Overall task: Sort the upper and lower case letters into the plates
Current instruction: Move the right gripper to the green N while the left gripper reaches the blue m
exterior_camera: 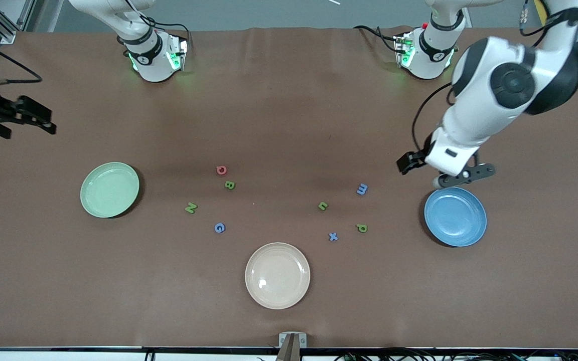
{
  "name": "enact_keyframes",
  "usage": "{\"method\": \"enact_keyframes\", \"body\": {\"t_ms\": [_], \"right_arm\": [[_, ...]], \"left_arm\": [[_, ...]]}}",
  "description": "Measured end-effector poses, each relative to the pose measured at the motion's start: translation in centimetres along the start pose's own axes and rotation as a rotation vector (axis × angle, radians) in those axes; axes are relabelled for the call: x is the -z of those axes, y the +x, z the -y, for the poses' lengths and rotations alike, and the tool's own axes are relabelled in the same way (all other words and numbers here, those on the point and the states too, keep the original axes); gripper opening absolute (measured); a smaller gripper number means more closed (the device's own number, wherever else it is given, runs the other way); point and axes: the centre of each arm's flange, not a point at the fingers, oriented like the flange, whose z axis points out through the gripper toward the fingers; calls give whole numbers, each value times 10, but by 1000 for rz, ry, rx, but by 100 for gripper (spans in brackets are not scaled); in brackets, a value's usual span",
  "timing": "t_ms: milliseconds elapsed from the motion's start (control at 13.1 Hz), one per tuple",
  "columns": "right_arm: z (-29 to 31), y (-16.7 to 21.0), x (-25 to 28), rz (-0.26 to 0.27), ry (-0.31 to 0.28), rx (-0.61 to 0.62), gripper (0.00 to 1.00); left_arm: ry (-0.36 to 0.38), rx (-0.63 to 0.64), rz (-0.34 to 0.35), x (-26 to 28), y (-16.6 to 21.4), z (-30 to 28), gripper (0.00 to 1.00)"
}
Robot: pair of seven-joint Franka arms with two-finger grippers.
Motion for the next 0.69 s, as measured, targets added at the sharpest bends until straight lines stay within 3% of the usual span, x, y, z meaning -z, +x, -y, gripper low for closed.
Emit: {"method": "enact_keyframes", "body": {"t_ms": [306, 459, 688], "right_arm": [[36, 31, -40, 38, -7, 61, 100], [51, 44, -66, 67, -11, 79, 100], [67, 69, -139, 85, -6, -22, 100]], "left_arm": [[0, 314, 21, -59, -12, -30, 100], [26, 461, -5, -95, -20, -48, 100], [48, 638, -53, -148, -33, -70, 99]]}}
